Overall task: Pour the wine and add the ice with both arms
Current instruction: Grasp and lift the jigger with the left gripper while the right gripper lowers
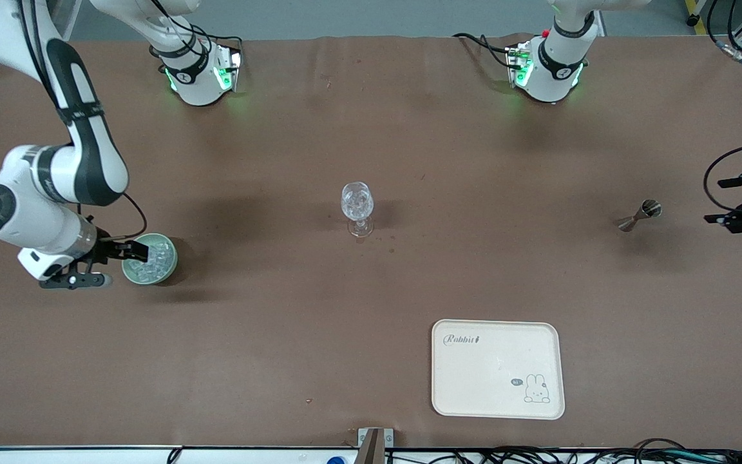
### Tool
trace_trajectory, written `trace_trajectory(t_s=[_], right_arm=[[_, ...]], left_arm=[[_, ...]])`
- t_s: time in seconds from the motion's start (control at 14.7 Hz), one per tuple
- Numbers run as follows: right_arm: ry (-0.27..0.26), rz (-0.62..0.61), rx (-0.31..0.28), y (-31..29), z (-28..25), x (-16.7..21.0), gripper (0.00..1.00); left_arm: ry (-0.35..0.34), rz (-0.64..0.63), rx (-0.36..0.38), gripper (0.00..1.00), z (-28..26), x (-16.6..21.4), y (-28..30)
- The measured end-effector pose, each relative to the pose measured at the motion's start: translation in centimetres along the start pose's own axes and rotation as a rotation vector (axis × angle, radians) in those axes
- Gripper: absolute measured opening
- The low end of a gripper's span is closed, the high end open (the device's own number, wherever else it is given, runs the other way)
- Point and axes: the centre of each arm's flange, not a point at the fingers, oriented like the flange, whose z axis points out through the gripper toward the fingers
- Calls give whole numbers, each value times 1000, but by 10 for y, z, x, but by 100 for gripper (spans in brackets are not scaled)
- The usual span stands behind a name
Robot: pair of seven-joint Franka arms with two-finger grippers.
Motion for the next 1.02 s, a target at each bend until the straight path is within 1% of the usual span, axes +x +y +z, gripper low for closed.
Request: trace_trajectory(t_s=[0.14,0.27,0.34,0.41,0.54,0.61,0.68,0.75,0.82,1.02], right_arm=[[6,-16,-2,-2,26,-4,100],[-4,-42,-1,-3,37,-8,96],[-3,-53,-1,-4,39,-9,89],[1,-60,-2,-4,40,-10,89],[15,-66,-4,-4,44,-12,76],[16,-70,-5,-5,46,-13,76],[16,-74,-7,-5,48,-13,71],[15,-77,-8,-5,50,-14,71],[12,-79,-9,-5,51,-14,69],[7,-91,-8,-5,55,-15,67]], left_arm=[[-53,-45,-16,100,29,21,1],[-97,-101,-54,100,52,42,-6],[-115,-124,-70,100,61,50,-9],[-131,-143,-83,100,70,58,-12],[-163,-172,-120,100,83,72,-20],[-182,-170,-139,100,89,78,-25],[-207,-161,-158,100,97,83,-32],[-233,-150,-183,100,106,87,-39],[-263,-141,-212,97,115,91,-46],[-385,-143,-293,96,147,94,-56]])
